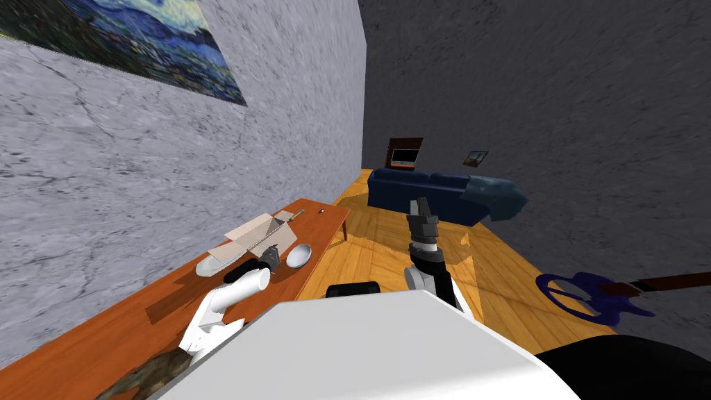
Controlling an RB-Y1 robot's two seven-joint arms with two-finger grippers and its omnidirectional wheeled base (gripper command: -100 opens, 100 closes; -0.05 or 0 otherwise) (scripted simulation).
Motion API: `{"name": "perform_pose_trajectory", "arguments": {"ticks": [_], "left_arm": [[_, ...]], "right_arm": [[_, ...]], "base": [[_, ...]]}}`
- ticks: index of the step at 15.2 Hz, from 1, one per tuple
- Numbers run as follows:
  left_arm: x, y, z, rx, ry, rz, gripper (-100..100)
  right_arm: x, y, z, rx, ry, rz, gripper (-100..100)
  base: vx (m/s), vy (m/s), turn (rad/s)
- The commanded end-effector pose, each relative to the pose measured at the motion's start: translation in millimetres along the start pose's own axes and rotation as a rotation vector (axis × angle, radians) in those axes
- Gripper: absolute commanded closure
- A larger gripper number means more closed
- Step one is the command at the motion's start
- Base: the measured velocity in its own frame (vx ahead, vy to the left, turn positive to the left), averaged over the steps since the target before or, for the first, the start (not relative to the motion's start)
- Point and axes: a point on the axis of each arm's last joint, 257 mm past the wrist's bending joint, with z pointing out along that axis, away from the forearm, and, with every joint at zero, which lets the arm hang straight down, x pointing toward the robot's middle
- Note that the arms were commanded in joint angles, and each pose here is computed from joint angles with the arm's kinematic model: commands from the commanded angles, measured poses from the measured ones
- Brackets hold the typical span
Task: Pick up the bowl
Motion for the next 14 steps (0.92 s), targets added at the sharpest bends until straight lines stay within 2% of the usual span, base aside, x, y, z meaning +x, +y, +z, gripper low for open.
{"name": "perform_pose_trajectory", "arguments": {"ticks": [1,6,7,10,11,13,14], "left_arm": [[-6.2,17,2.9,-0.061,-0.010,-0.025,-100],[-11.3,44,2.9,-0.161,-0.019,-0.049,-100],[-15.3,55,4.0,-0.196,-0.025,-0.072,-100],[-15.0,64,2.1,-0.231,-0.025,-0.073,-100],[-17.9,77,1.7,-0.276,-0.030,-0.096,-100],[-17.6,82,0.1,-0.298,-0.030,-0.097,-100],[-19.3,96,-1.4,-0.346,-0.033,-0.120,-100]], "right_arm": [[0,0,0.0,0.000,0.000,0.000,0],[0,0,0.0,0.000,0.000,0.000,0],[0,0,0.0,0.000,0.000,0.000,0],[0,0,0.0,0.000,0.000,0.000,0],[0,0,0.0,0.000,0.000,0.000,0],[0,0,0.0,0.000,0.000,0.000,0],[0,0,0.0,0.000,0.000,0.000,0]], "base": [[0.015,0.004,-0.131],[0.018,0.014,-0.096],[0.020,0.015,-0.121],[0.015,0.013,-0.055],[0.014,0.005,-0.105],[0.016,0.010,-0.086],[0.017,0.013,-0.106]]}}
